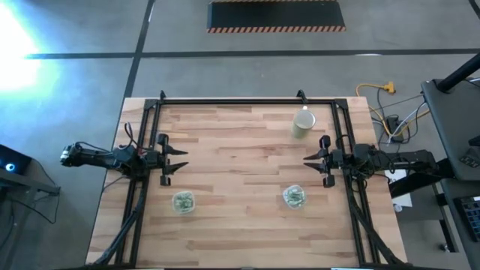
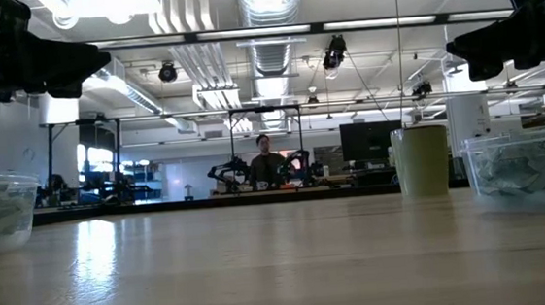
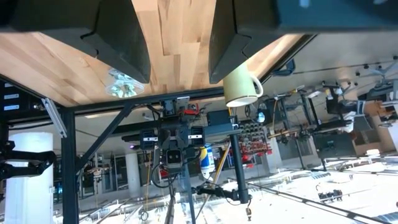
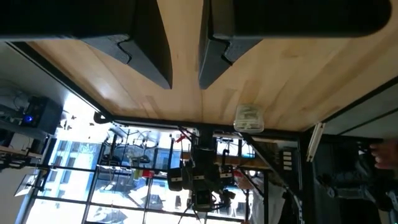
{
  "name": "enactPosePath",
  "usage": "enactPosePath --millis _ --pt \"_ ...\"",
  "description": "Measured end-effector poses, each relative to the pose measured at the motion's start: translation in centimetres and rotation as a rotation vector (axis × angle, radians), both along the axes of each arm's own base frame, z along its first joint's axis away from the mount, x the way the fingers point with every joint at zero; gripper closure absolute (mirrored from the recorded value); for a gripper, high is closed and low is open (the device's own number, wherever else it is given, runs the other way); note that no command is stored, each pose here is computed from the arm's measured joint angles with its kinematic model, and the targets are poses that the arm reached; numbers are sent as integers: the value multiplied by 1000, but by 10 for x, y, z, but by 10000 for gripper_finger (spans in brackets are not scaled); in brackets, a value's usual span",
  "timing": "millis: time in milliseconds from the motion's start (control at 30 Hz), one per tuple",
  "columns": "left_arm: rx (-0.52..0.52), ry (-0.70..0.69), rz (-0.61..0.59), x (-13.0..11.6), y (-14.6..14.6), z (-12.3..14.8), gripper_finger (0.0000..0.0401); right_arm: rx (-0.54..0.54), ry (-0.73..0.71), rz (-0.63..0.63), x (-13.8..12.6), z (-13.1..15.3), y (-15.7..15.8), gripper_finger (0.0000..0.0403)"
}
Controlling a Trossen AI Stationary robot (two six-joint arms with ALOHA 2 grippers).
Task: Pick and place Stevia / Truvia into bins
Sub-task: Return to Home Position
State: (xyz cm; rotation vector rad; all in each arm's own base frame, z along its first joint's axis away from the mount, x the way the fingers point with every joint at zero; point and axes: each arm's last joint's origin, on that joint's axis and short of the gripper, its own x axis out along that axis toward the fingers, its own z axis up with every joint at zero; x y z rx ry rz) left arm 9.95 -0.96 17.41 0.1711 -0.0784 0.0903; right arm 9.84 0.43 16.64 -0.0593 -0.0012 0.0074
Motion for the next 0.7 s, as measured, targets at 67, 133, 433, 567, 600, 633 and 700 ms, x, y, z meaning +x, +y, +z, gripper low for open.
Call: enactPosePath --millis 67,133,433,567,600,633,700 --pt "0 1 0 0 0 0 253 0 -1 0 0 0 0 335" --pt "0 1 0 0 0 0 253 0 0 0 0 0 0 335" --pt "-11 -47 25 -1 1 6 253 0 -1 0 0 0 0 335" --pt "-42 -30 23 0 1 3 253 0 -1 1 0 0 0 335" --pt "-54 -17 22 0 1 1 253 0 -1 0 0 0 0 335" --pt "-63 -2 22 0 1 0 253 0 -1 0 0 0 0 335" --pt "-76 19 22 1 1 -2 253 0 -1 0 0 0 0 335"
